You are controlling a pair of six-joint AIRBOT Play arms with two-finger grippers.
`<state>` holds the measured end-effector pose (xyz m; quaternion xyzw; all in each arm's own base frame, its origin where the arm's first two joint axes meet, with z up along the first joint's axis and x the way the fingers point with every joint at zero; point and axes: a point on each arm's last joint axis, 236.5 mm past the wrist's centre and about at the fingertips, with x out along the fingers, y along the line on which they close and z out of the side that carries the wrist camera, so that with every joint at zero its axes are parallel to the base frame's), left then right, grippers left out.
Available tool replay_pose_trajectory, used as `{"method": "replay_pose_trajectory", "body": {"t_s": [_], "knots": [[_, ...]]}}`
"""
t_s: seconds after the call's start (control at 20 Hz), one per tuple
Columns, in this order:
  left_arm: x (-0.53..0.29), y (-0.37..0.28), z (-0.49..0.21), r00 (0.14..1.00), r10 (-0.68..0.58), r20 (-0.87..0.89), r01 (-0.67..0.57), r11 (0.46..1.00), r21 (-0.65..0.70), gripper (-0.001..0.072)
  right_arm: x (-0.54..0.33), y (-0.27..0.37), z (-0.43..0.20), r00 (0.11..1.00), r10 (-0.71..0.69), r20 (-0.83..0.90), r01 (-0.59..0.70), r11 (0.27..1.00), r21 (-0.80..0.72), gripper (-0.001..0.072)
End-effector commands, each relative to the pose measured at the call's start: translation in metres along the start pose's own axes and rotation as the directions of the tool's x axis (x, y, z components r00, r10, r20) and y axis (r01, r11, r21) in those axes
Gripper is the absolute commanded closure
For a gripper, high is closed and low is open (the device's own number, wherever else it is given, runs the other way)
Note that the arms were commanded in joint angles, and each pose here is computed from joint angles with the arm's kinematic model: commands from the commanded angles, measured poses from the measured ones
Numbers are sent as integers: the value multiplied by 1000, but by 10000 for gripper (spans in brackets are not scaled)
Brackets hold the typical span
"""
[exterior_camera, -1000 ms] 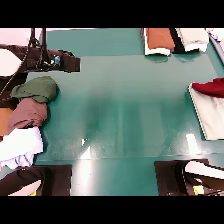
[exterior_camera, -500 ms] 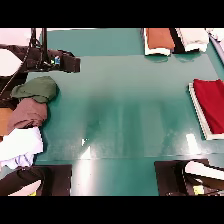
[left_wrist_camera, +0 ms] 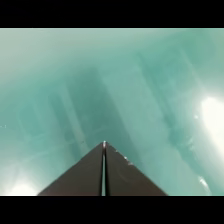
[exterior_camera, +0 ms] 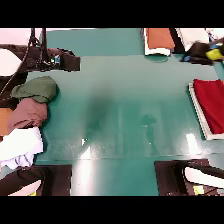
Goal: Fold the shirts.
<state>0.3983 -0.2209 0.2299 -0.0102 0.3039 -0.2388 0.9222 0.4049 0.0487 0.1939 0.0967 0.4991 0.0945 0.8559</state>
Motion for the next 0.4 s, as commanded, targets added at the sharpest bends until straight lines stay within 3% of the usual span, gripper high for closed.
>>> {"method": "replay_pose_trajectory", "body": {"t_s": [0.0, 0.05, 0.35], "knots": [[0, 0, 4, 1000, -1, 19, 1, 1000, 0, 679, 11, 79, -12, 995, 100, -18, -102, 971, -216, 497], [0, 0, 4, 1000, -1, 19, 1, 1000, 0, 679, 12, 92, -17, 993, 116, -31, -120, 959, -258, 692], [0, 0, 4, 1000, -1, 19, 1, 1000, 0, 679, 14, 119, -30, 987, 148, -65, -161, 936, -313, 694]]}}
